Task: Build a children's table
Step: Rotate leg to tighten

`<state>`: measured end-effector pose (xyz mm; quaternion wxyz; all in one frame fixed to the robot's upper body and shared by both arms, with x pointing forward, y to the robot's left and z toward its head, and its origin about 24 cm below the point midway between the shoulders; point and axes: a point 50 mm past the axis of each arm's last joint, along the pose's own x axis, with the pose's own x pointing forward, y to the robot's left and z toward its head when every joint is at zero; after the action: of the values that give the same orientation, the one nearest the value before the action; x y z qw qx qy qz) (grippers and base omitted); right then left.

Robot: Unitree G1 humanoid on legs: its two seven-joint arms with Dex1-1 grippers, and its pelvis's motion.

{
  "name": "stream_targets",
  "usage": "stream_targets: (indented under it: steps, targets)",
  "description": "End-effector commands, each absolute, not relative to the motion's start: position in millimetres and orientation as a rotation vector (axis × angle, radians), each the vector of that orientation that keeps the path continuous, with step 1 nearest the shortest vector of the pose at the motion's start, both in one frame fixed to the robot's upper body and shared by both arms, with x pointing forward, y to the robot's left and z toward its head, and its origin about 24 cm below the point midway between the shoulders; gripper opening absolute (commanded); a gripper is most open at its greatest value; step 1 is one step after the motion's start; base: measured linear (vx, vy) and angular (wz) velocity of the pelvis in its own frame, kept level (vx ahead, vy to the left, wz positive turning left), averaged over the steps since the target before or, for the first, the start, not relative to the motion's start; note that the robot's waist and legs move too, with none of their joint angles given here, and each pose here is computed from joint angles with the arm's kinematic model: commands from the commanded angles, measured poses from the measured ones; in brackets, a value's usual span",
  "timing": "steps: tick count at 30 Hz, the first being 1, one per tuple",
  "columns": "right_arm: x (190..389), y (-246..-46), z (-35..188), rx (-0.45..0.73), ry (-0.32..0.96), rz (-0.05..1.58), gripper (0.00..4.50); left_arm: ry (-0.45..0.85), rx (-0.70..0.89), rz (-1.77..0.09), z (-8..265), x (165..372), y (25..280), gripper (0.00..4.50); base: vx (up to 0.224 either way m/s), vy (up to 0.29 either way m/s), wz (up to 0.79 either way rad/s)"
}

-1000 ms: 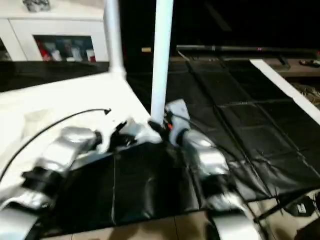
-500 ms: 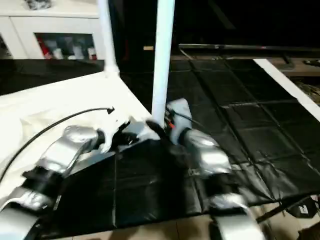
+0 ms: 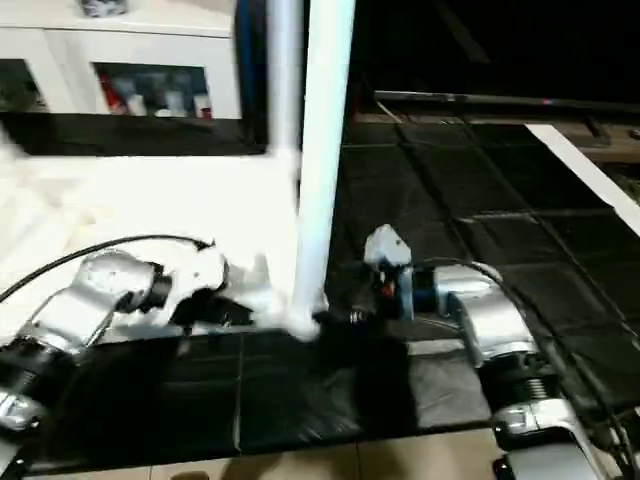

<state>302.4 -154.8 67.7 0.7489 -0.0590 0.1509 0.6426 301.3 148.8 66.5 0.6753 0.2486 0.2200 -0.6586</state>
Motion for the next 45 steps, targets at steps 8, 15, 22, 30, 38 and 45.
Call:
stream_targets:
  steps: [8,15,22,30,38,45]
  targets:
    - [295.4,-141.1,66,-0.166,0.352,1.571,3.64,0.509,0.647,-1.669,60,287,138,0.0,0.0,0.0,0.0]
    - [297.2,-136.6,63,-0.151,0.361,1.594,3.01,0.498,0.656,-1.689,60,285,138,0.0,0.0,0.0,0.0]
    - [297.4,-134.5,62,-0.125,0.362,1.612,2.3,0.496,0.657,-1.688,59,286,137,0.0,0.0,0.0,0.0]
    - [291.2,-133.9,59,-0.053,0.363,1.606,2.04,0.494,0.6,-1.635,57,288,135,0.0,0.0,0.0,0.0]
    - [296.1,-111.4,41,0.034,0.375,1.31,2.03,0.453,0.457,-1.395,60,304,120,0.0,0.0,0.0,0.0]
    - [320.5,-62.8,35,0.127,0.407,0.952,1.99,0.414,0.294,-1.084,72,327,88,0.0,0.0,0.0,0.0]
